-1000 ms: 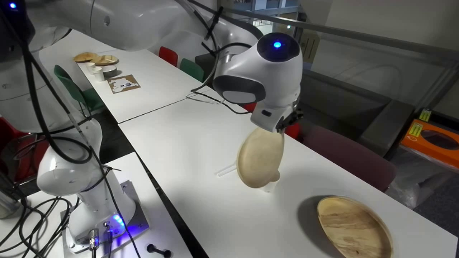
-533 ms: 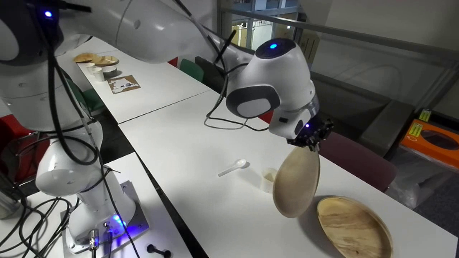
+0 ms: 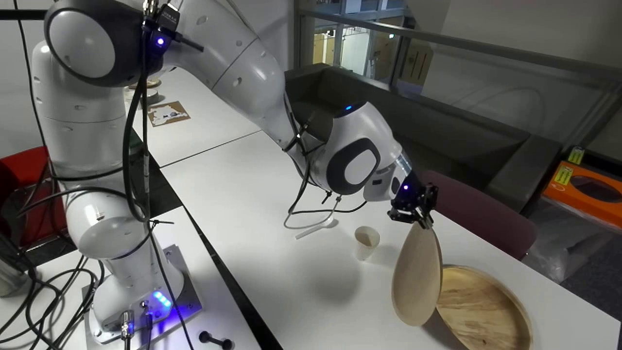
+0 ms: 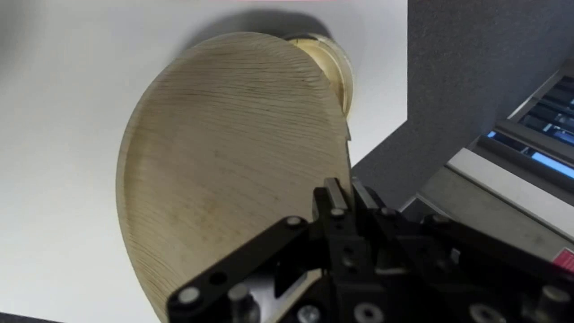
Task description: Stack up the brown plates on the right side and then move them to the left
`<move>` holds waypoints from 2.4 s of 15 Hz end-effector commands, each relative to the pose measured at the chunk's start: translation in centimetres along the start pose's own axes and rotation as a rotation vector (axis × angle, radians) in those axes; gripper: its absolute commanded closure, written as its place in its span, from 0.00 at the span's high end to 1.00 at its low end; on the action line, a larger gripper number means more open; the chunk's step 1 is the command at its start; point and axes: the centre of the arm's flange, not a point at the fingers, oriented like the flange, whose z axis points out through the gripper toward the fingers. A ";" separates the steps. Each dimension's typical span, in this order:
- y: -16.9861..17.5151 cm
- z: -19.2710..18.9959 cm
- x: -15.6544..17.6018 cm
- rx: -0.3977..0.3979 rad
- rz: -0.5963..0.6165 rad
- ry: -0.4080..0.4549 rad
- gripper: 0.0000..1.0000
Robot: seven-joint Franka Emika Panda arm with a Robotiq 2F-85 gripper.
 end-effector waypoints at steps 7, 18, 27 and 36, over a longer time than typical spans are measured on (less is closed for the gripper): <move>-4.1 -3.8 0.3 -0.008 -0.194 0.158 0.02; 1.2 1.2 6.3 -0.250 -0.040 -0.290 0.02; -0.3 2.0 18.6 -0.320 0.421 -0.616 0.02; 9.7 15.9 20.4 -0.426 0.938 -0.699 0.02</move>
